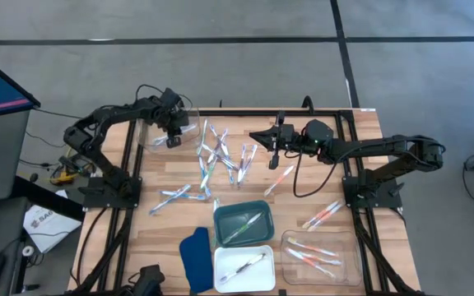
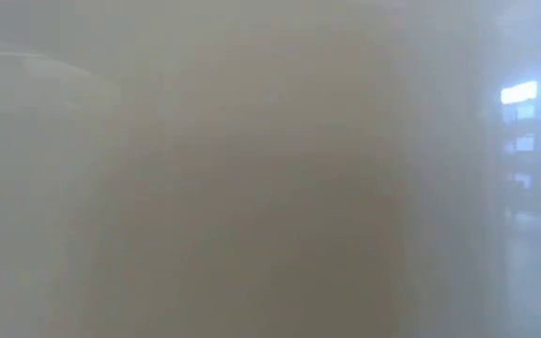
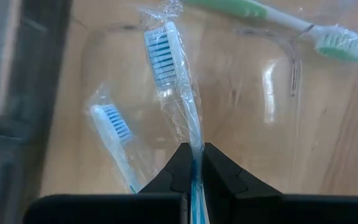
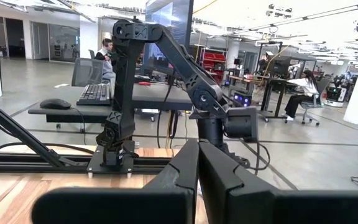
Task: Pick & Place Toothbrushes
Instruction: Put the blue toothbrush into the top transparent bin
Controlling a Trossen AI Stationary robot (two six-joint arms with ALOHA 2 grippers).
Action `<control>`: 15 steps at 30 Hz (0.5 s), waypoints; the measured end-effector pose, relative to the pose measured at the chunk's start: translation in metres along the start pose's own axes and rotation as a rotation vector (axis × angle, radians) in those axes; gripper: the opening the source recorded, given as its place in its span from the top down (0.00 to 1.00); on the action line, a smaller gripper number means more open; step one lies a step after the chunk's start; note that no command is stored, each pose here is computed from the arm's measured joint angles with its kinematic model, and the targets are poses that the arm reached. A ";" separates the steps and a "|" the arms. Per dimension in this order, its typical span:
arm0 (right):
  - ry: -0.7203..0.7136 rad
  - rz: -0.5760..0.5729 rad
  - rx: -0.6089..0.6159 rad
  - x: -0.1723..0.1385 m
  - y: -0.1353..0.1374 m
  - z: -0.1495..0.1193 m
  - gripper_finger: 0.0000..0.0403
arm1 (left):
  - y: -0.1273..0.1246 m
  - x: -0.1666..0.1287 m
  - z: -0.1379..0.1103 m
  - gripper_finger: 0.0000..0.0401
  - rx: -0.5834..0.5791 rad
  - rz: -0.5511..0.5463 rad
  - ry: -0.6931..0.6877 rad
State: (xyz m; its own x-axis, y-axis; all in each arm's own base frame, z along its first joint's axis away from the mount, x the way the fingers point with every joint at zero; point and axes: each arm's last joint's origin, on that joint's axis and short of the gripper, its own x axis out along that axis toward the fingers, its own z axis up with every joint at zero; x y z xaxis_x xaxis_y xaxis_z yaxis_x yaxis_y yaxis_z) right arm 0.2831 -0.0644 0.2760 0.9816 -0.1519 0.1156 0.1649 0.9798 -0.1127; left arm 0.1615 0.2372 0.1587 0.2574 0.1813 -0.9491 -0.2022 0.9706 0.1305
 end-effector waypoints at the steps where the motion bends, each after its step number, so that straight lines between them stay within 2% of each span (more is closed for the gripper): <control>1: 0.000 0.000 0.000 0.000 0.000 0.000 0.99 | 0.000 0.003 0.000 0.98 -0.001 -0.007 0.005; 5: 0.000 0.000 0.000 0.000 0.000 0.000 0.99 | -0.001 0.012 -0.001 0.95 0.001 -0.022 0.038; 15: 0.007 0.001 0.000 0.000 0.000 -0.001 0.99 | 0.000 0.011 0.002 0.76 -0.023 0.042 0.062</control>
State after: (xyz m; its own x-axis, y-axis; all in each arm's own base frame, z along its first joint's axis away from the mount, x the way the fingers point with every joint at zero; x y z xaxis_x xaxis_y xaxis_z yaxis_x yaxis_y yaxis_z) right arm 0.2832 -0.0644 0.2753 0.9824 -0.1520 0.1087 0.1641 0.9800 -0.1127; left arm 0.1664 0.2395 0.1485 0.1898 0.2112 -0.9588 -0.2336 0.9583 0.1648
